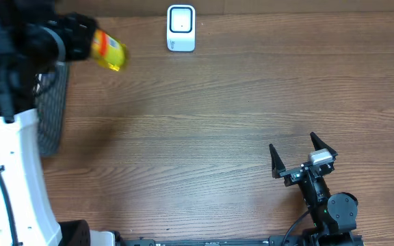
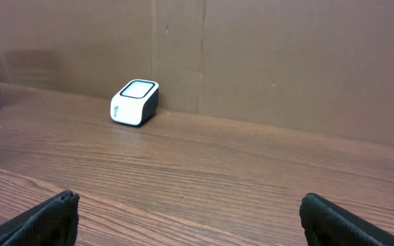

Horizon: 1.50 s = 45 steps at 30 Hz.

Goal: Scan the item barcode
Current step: 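Lift the yellow bottle out and carry it toward the scanner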

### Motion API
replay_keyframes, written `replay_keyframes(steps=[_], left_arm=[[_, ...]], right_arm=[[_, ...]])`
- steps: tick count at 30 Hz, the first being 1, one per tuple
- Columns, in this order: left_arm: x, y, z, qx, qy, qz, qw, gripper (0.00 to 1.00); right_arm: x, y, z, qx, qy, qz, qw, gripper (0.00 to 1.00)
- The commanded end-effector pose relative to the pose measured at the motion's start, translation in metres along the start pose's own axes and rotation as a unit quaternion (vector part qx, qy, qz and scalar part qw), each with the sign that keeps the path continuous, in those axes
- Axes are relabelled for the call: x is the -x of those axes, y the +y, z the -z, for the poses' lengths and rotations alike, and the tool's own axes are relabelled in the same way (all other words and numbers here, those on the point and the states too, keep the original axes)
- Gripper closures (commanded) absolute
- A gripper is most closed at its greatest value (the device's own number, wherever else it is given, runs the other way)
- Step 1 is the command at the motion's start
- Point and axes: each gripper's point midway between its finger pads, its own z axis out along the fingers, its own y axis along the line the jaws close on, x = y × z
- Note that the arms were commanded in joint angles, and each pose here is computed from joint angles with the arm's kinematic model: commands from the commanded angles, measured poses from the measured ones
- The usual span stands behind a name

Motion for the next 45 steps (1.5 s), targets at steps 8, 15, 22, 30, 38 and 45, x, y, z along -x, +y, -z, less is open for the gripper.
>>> replay_keyframes(steps=[8, 15, 22, 30, 38, 45], left_arm=[[-0.05, -0.039, -0.034, 0.101, 0.068, 0.042, 0.992, 0.87], [-0.094, -0.082, -0.075, 0.057, 0.164, 0.086, 0.981, 0.93], [-0.139, -0.108, -0.121, 0.015, 0.272, 0.1, 0.957, 0.96], [-0.172, -0.14, -0.148, -0.082, 0.327, -0.051, 0.94, 0.96], [-0.182, -0.189, -0.116, -0.339, 0.293, -0.266, 0.854, 0.92], [-0.182, -0.193, -0.119, -0.347, 0.273, -0.309, 0.842, 0.85]], right_arm=[[-0.002, -0.002, 0.0, -0.005, -0.001, -0.001, 1.0, 0.0], [-0.003, -0.002, 0.0, -0.005, 0.0, -0.001, 1.0, 0.0], [-0.003, -0.002, 0.0, -0.005, 0.0, -0.001, 1.0, 0.0], [-0.003, -0.002, 0.0, -0.005, 0.0, -0.001, 1.0, 0.0], [-0.003, -0.002, 0.0, -0.005, 0.0, -0.001, 1.0, 0.0], [-0.003, -0.002, 0.0, -0.005, 0.0, -0.001, 1.0, 0.0]])
